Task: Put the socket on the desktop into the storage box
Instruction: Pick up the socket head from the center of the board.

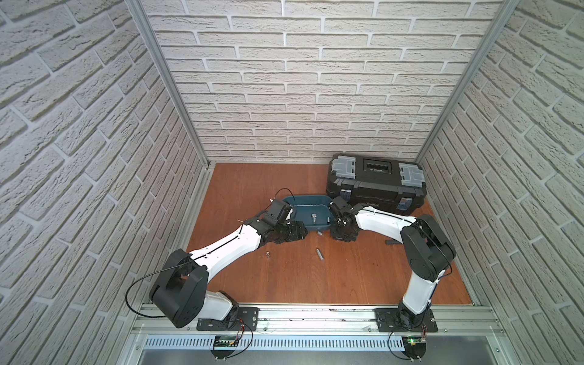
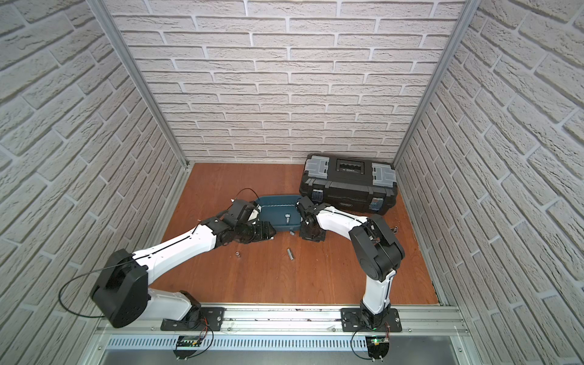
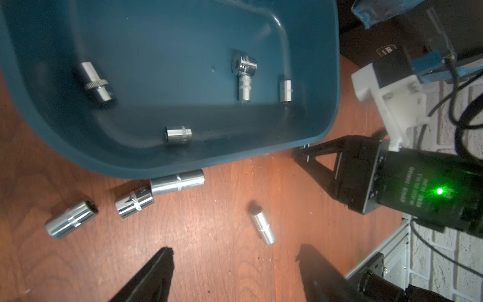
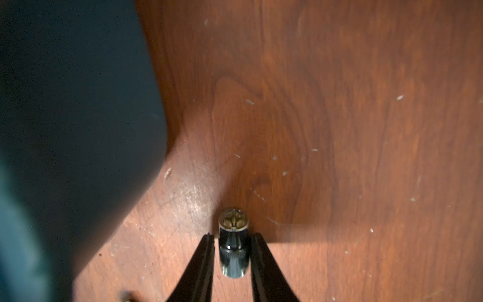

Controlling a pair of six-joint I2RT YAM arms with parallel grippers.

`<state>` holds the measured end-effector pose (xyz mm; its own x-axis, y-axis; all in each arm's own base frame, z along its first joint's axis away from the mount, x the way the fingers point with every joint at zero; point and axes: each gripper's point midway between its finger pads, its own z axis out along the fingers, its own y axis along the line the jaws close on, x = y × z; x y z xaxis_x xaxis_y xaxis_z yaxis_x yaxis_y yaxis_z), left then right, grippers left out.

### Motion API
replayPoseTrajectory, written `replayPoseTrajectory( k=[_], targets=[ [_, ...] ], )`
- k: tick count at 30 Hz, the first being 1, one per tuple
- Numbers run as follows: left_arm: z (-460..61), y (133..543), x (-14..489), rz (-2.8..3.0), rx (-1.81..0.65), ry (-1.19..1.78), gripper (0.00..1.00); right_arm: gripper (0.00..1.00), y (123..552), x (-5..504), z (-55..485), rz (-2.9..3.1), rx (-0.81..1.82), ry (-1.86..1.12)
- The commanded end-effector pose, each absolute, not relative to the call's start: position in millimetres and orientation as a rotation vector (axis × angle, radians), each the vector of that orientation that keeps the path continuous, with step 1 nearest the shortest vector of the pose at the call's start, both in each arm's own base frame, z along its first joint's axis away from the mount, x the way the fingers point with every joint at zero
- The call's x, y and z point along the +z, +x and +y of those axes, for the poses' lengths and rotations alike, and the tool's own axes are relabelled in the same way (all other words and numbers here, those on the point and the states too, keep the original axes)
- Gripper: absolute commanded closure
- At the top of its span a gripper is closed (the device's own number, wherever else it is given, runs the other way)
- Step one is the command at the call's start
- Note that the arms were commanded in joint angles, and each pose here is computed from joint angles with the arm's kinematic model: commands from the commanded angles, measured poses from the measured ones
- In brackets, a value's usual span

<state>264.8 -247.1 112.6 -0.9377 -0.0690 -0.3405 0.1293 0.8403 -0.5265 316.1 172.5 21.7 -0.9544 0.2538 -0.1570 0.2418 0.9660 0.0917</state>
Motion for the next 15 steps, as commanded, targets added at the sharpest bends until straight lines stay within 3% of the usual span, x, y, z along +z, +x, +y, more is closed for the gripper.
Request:
replayPoseTrajectory(
  k=[1,15],
  targets=[
    [-247.3,266.6,115.2,2.644,-0.801,0.055,0.2,0.74,315.3,18.6,169.6,2.942,0.094,0.377],
    [-247.7,267.2,119.2,2.64,-0.802,0.059,0.2,0.78,312.0,23.3,168.3,2.931,0.109,0.373]
  ],
)
